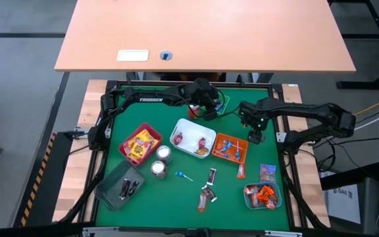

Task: Sort candy
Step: Put the brown chocolate bar into the black bin

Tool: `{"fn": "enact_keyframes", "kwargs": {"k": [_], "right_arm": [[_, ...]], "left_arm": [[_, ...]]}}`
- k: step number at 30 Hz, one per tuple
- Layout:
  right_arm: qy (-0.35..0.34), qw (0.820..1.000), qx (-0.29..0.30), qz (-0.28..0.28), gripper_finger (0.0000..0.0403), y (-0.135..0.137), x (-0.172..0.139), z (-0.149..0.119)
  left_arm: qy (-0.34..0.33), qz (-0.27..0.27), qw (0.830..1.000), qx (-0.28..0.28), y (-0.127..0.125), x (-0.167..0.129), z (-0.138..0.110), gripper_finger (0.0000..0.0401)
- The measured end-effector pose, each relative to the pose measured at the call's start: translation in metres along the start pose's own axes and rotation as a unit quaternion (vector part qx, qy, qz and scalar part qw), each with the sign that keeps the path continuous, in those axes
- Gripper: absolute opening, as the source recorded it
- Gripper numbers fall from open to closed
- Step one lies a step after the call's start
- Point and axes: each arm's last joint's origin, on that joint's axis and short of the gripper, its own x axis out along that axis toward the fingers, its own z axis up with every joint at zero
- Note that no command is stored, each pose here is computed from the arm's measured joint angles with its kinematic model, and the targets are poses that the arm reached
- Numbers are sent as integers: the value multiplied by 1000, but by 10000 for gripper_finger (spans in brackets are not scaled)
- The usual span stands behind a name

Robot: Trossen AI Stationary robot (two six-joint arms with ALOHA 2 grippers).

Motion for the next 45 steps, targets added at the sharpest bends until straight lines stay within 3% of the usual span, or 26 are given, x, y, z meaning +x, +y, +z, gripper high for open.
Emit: {"fn": "enact_keyframes", "kwargs": {"k": [32,45], "right_arm": [[96,995,-13,-13,231,-4,46,25],[100,995,-13,-13,110,-4,47,25]], "left_arm": [[-2,-12,1000,8,-14,-1,2,114],[-9,-18,1000,12,-20,-6,7,114]]}}
